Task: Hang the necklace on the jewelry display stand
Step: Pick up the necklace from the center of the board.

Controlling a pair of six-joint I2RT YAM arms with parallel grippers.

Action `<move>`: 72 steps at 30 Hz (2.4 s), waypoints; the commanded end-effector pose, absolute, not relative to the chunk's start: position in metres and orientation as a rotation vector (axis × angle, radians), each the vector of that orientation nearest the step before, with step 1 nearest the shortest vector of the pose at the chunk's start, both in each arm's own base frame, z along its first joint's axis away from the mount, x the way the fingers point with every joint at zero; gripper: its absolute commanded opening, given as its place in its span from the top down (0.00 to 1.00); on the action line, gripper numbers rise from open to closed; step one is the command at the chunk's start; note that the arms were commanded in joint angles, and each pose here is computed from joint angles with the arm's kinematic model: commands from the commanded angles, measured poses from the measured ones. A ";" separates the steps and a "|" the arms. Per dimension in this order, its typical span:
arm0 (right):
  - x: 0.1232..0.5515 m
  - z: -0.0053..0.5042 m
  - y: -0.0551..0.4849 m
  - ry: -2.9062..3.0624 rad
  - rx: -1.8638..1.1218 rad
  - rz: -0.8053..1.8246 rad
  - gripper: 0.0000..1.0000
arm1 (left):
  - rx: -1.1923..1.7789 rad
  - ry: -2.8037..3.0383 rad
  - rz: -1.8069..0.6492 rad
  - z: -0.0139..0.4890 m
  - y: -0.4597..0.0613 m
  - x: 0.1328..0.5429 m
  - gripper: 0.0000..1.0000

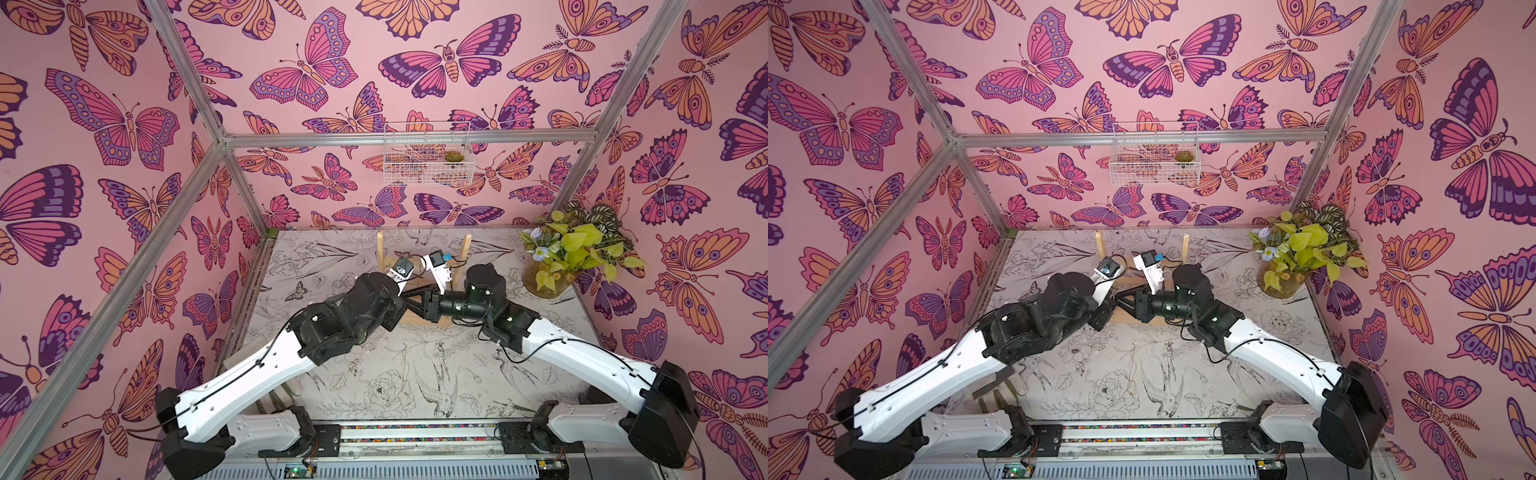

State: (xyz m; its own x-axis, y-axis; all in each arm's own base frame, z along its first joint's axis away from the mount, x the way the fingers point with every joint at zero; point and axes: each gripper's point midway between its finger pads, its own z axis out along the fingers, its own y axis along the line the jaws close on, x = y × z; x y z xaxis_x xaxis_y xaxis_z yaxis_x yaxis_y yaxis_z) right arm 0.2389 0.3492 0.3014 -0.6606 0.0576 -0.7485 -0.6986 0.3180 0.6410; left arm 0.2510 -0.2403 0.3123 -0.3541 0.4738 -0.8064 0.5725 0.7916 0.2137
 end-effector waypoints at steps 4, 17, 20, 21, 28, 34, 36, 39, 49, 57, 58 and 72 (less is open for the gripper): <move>0.242 0.294 0.343 1.915 -0.556 1.367 0.71 | 0.815 2.164 -0.214 0.300 -0.212 0.235 1.00; 0.213 0.283 0.371 1.884 -0.733 1.320 0.61 | 0.724 2.284 -0.391 0.289 -0.209 0.232 1.00; 0.212 0.277 0.378 1.884 -0.745 1.297 0.60 | 0.718 2.283 -0.402 0.292 -0.209 0.232 1.00; 0.211 0.276 0.381 1.879 -0.753 1.284 0.59 | 0.722 2.288 -0.410 0.291 -0.210 0.231 1.00; 0.226 0.278 0.389 1.851 -0.703 1.187 0.62 | 0.732 2.301 -0.435 0.288 -0.215 0.231 1.00; 0.228 0.286 0.393 1.813 -0.702 1.195 0.73 | 0.755 2.315 -0.444 0.286 -0.217 0.228 1.00; 0.231 0.287 0.390 1.809 -0.693 1.176 0.76 | 0.761 2.317 -0.445 0.285 -0.218 0.228 1.00; 0.227 0.292 0.386 1.793 -0.710 1.167 0.78 | 0.764 2.312 -0.431 0.287 -0.216 0.228 1.00; 0.234 0.291 0.388 1.812 -0.689 1.146 0.88 | 0.757 2.307 -0.460 0.292 -0.218 0.227 1.00; 0.246 0.301 0.369 1.788 -0.569 1.064 0.91 | 0.723 2.325 -0.450 0.291 -0.218 0.230 1.00; 0.247 0.303 0.367 1.778 -0.561 1.061 0.91 | 0.719 2.326 -0.448 0.290 -0.218 0.231 1.00; 0.254 0.310 0.354 1.747 -0.456 1.032 0.96 | 0.710 2.346 -0.432 0.285 -0.220 0.236 1.00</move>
State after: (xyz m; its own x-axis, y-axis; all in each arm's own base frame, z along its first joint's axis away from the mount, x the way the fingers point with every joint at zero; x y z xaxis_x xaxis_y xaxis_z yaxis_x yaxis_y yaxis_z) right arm 0.2522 0.3594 0.2991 -0.4321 0.1097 -0.8951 -0.7226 0.5518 0.4164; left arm 0.2347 -0.2231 0.2836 -0.6358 0.3840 -0.6695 0.6034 0.7882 -0.1209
